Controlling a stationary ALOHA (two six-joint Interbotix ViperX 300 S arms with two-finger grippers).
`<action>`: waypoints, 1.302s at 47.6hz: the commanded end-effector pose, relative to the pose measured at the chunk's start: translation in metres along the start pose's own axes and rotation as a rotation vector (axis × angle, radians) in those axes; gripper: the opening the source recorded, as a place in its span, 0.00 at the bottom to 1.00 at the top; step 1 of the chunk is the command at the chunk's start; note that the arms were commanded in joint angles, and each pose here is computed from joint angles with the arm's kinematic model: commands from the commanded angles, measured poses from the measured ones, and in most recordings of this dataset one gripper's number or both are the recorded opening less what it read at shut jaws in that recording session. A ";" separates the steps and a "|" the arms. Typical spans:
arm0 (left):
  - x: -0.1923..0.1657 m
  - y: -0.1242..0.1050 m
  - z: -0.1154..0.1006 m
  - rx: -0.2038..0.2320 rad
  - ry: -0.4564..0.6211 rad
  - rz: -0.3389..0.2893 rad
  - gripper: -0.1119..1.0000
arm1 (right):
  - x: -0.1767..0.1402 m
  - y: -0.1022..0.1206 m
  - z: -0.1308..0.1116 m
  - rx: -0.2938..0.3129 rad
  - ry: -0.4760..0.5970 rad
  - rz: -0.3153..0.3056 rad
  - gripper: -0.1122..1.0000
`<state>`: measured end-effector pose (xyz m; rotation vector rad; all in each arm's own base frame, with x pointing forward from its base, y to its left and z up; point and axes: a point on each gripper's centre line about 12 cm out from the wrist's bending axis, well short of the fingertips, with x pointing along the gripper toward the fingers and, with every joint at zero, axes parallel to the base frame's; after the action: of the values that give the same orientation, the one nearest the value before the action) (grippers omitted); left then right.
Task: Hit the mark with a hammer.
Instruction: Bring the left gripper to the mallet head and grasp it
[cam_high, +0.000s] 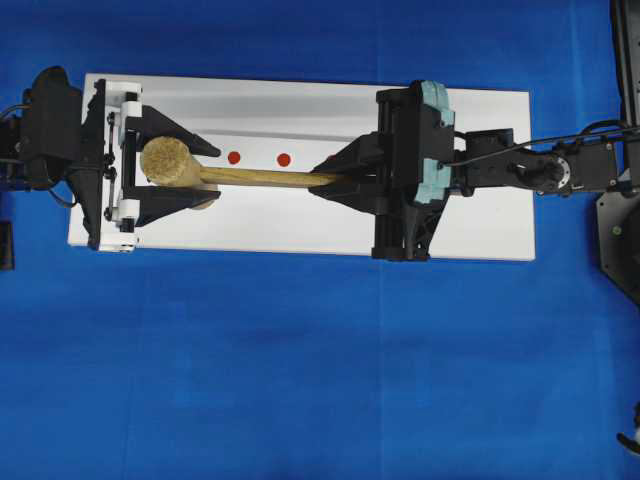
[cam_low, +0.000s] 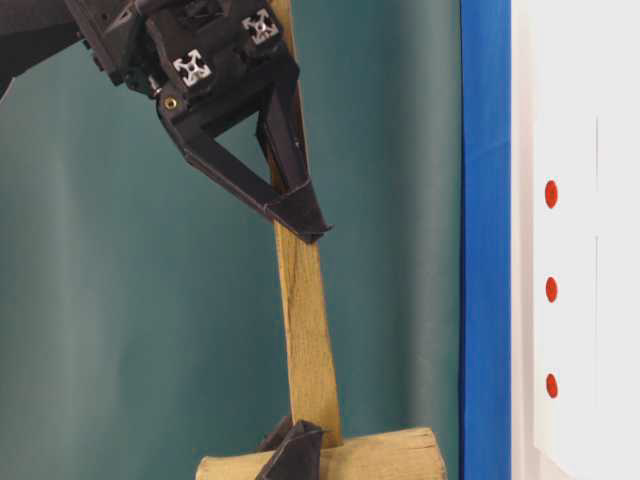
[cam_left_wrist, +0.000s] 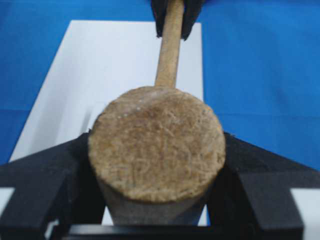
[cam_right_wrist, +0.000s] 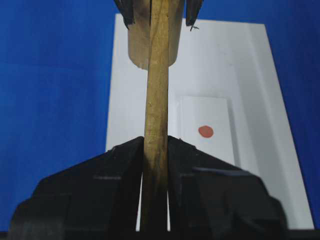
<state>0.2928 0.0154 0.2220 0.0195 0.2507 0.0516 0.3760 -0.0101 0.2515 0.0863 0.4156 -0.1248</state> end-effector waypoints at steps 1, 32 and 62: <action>0.000 0.000 0.011 -0.005 -0.034 0.000 0.50 | -0.007 0.002 0.023 0.001 -0.065 0.005 0.20; -0.005 0.000 0.020 -0.194 -0.015 -0.002 0.50 | -0.008 -0.002 0.025 -0.066 -0.086 -0.036 0.91; -0.012 -0.016 0.031 -1.044 -0.003 -0.071 0.50 | -0.007 -0.004 0.011 -0.174 -0.051 -0.044 0.91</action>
<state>0.2851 0.0031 0.2357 -0.9679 0.2476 0.1464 0.3745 -0.0151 0.2530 -0.0912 0.4063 -0.1311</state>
